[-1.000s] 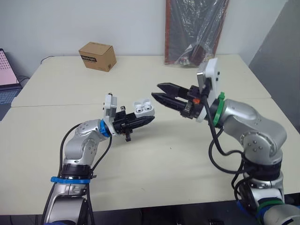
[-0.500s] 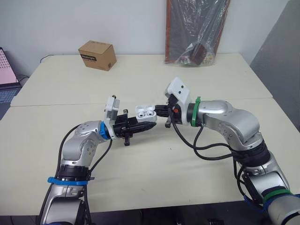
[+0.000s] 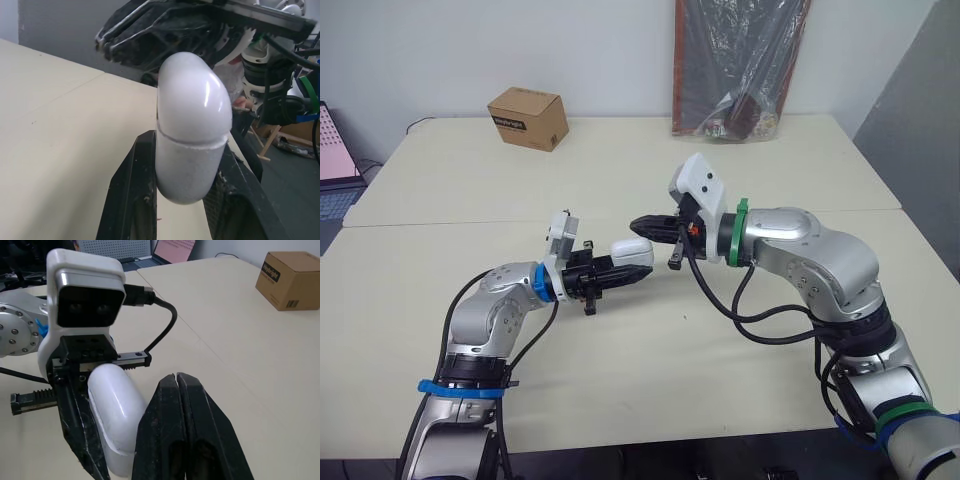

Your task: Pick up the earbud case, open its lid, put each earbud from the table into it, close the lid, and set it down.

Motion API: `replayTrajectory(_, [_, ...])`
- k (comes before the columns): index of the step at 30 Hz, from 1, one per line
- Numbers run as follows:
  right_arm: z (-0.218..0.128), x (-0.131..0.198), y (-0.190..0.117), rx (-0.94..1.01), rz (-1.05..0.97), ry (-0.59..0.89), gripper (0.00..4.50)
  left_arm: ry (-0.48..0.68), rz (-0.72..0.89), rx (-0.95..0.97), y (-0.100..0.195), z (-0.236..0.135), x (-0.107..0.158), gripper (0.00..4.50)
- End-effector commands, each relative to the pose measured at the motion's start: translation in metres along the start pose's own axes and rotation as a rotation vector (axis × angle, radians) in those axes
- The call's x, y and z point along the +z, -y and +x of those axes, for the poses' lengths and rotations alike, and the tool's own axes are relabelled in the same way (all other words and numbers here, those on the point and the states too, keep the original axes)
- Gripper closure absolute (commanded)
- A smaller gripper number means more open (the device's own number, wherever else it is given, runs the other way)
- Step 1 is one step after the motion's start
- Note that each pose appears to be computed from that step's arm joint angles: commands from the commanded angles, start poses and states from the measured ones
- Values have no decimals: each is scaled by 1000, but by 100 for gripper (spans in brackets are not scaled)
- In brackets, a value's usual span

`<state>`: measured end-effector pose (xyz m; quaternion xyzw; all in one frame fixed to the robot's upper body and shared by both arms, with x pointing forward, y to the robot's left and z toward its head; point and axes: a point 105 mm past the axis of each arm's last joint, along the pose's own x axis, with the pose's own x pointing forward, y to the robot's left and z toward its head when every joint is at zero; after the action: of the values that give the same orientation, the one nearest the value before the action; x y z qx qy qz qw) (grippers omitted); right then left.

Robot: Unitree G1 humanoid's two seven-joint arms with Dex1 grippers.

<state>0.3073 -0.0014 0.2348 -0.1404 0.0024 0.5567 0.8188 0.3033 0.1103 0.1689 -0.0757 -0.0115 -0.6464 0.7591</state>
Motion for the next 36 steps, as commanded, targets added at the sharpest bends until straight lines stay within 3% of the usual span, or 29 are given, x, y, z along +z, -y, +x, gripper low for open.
replayTrajectory(1, [-4,14,-10,36,-47,55,447,45,37,-6,0,2,18,373])
replayTrajectory(9, [-9,4,-6,-8,-32,19,447,63,-2,-3,0,3,22,373])
replayTrajectory(13, [-31,10,10,-71,-41,34,447,5,-116,57,-7,2,15,373])
replayTrajectory(22, [-57,-20,2,-72,-14,-82,447,-174,-334,231,-30,3,-11,373])
replayTrajectory(25, [-61,-31,1,-81,2,-117,447,-239,-361,265,-35,2,-23,373])
replayTrajectory(36, [-68,-49,3,-106,26,-187,447,-293,-413,381,-57,-5,-43,373])
